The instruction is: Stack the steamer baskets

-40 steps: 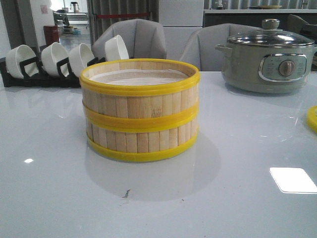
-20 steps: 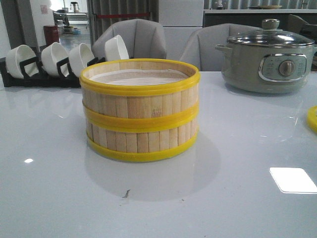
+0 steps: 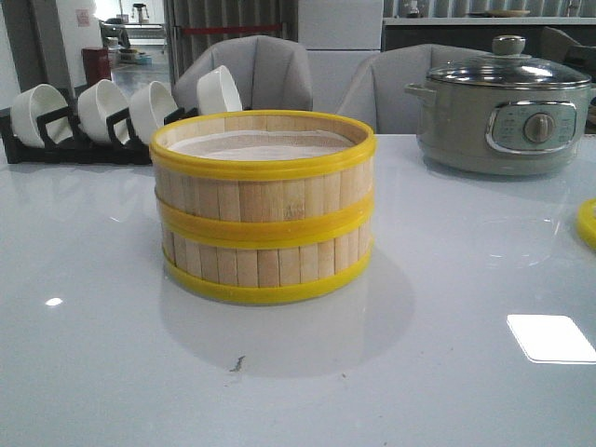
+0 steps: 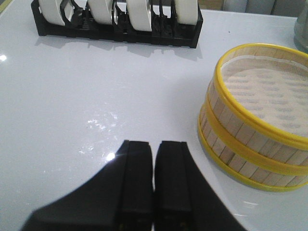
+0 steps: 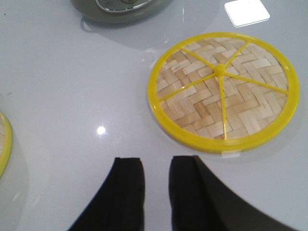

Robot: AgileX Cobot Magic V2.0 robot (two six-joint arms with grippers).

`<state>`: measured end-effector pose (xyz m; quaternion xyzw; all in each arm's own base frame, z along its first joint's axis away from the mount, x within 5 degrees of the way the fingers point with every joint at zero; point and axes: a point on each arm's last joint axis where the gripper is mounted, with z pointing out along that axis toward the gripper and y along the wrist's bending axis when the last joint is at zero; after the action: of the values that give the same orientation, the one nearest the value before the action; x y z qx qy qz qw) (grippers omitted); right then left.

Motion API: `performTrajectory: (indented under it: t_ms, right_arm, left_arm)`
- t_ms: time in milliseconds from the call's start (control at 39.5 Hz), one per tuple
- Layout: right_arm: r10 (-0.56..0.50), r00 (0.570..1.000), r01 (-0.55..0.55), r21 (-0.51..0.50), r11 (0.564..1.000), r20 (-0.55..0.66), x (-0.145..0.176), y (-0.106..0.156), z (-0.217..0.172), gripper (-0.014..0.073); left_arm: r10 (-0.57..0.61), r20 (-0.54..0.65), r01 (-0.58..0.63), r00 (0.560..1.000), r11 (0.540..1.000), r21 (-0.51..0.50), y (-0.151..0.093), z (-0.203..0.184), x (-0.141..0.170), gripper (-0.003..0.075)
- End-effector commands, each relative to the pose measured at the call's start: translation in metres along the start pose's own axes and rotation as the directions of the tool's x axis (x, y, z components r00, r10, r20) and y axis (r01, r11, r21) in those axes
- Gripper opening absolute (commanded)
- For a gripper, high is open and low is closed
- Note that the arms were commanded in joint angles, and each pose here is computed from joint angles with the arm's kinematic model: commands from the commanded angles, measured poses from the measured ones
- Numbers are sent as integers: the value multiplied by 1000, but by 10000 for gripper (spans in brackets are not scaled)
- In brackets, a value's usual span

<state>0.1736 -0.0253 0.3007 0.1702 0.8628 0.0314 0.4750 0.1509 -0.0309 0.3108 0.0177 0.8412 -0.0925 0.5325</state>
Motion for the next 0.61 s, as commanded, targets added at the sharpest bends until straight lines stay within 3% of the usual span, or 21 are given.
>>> performTrajectory:
  t_ms: [0,304,582]
  right_arm:
    - [-7,998,8,-16,1000,68,-13,3,-6,281]
    - [-30,999,30,9,1000,37,-12,1,-3,281]
    - [-31,998,35,87,996,-50,-43,-7,42,281]
  left_arm:
    - [-12,110,10,994,1000,23,-3,-6,-16,97]
    - [-12,110,10,994,1000,23,-3,-6,-16,97]
    - [-12,110,10,994,1000,23,-3,-6,-16,97]
